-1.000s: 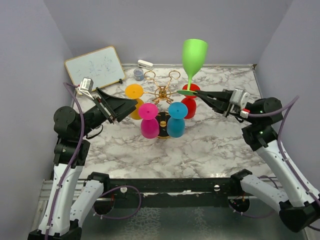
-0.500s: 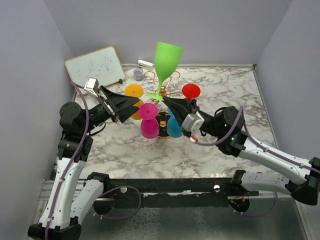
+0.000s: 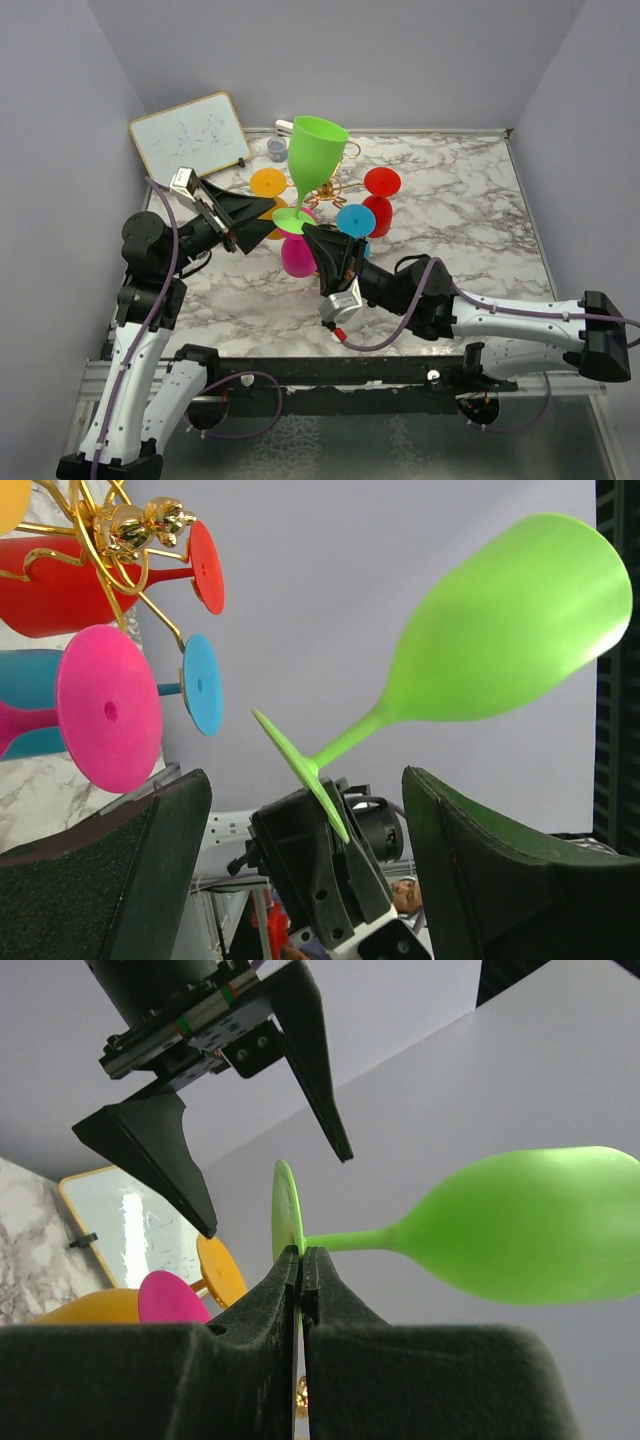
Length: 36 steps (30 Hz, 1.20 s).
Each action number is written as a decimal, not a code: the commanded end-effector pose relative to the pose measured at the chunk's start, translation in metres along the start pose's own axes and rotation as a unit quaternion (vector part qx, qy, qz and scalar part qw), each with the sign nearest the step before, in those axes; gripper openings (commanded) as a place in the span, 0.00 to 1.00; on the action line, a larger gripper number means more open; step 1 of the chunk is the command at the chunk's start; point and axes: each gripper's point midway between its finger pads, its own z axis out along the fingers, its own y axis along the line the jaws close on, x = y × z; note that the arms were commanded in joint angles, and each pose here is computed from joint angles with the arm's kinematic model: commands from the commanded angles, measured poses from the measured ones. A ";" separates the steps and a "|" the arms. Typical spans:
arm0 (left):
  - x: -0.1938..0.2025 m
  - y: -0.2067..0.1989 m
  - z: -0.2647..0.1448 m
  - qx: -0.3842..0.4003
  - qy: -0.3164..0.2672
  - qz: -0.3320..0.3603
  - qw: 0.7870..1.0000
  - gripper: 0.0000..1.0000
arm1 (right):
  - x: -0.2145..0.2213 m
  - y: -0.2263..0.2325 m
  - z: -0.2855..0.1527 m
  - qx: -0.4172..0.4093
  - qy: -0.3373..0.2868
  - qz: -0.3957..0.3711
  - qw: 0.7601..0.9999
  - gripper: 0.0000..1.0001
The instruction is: Take the wine glass off the wine glass rack
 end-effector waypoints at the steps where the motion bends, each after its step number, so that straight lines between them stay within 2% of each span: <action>1: 0.001 0.004 -0.002 -0.005 -0.006 -0.012 1.000 0.77 | -0.011 -0.019 0.001 0.052 0.002 -0.051 0.997 0.01; 4: 0.002 0.004 -0.002 -0.004 -0.004 -0.015 1.000 0.72 | -0.016 -0.011 0.004 0.043 0.001 -0.062 0.997 0.01; 9: 0.004 0.000 -0.003 0.002 -0.003 -0.012 1.000 0.58 | -0.019 -0.001 0.007 0.037 0.003 -0.075 0.996 0.01; 13: 0.006 -0.001 -0.004 0.006 0.000 -0.014 1.000 0.55 | -0.019 0.011 0.011 0.028 0.004 -0.081 0.996 0.01; 18: 0.009 -0.002 -0.005 0.011 0.006 -0.012 1.000 0.36 | -0.017 0.020 0.015 0.027 0.012 -0.092 0.995 0.01; 23: 0.011 0.005 -0.005 0.007 0.011 -0.014 1.000 0.00 | -0.016 0.020 0.014 0.044 0.020 -0.100 0.994 0.01; 27: 0.009 0.009 -0.005 0.006 0.004 -0.007 1.000 0.00 | -0.013 0.011 0.004 0.068 0.033 -0.089 0.993 0.05; 29: 0.007 0.009 -0.005 0.008 -0.002 0.004 1.000 0.00 | -0.012 0.004 -0.005 0.079 0.044 -0.071 0.993 0.20; 32: 0.003 -0.001 -0.006 0.034 -0.020 0.031 0.999 0.00 | -0.012 -0.001 -0.021 0.075 0.064 -0.040 0.994 0.34; 36: -0.003 -0.013 -0.008 0.063 -0.046 0.067 0.995 0.00 | -0.016 -0.013 -0.047 0.063 0.090 0.029 0.994 0.41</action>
